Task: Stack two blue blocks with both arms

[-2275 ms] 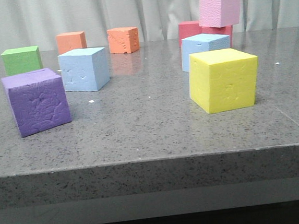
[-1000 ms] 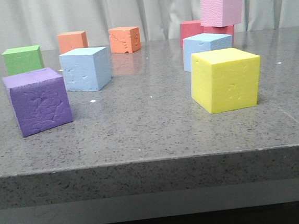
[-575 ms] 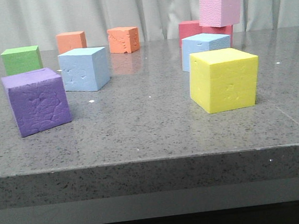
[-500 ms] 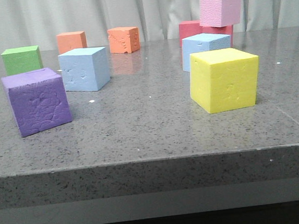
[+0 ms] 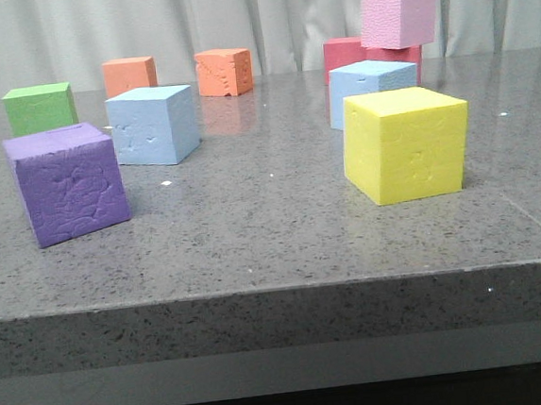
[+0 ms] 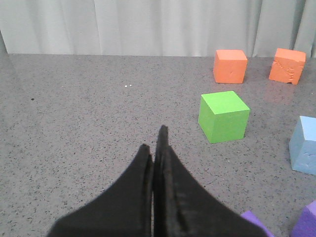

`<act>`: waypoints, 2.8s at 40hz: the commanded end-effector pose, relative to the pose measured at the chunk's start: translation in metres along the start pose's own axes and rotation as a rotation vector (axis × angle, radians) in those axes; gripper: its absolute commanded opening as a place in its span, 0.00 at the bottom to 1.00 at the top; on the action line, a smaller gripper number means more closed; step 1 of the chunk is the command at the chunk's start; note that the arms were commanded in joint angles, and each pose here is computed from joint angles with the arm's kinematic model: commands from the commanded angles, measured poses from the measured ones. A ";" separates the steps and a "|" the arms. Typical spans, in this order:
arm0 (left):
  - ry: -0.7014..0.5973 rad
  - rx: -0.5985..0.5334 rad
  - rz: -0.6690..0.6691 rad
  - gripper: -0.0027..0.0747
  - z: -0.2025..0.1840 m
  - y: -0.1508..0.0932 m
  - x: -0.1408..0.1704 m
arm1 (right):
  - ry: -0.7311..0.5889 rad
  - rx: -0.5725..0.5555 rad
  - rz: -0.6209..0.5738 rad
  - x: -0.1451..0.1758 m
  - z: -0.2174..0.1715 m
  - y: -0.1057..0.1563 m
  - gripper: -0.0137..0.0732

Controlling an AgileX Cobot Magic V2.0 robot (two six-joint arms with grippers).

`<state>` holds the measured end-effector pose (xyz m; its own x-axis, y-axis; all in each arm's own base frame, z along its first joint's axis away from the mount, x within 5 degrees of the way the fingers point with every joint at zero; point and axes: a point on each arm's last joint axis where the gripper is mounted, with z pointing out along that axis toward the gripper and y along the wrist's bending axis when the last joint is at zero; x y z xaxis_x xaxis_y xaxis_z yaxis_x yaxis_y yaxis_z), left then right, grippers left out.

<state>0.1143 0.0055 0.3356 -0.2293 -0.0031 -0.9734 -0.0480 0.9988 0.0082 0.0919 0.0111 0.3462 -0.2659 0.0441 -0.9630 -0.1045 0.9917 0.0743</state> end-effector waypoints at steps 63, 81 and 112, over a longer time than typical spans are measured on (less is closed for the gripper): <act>-0.149 0.009 0.002 0.88 -0.003 -0.001 -0.023 | 0.462 -0.220 -0.238 -0.088 0.225 0.036 0.90; -0.149 0.009 0.002 0.88 -0.003 -0.001 -0.023 | 0.603 -0.313 -0.281 -0.082 0.307 0.057 0.90; -0.149 0.009 0.002 0.88 -0.003 -0.001 -0.023 | 0.664 -0.354 -0.293 -0.056 0.333 0.072 0.67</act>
<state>0.1149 0.0055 0.3386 -0.1967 0.0007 -0.9805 -0.0478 0.9988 0.0103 0.4234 0.1212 0.2823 -0.7458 -0.4288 -0.5098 -0.5238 0.8503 0.0511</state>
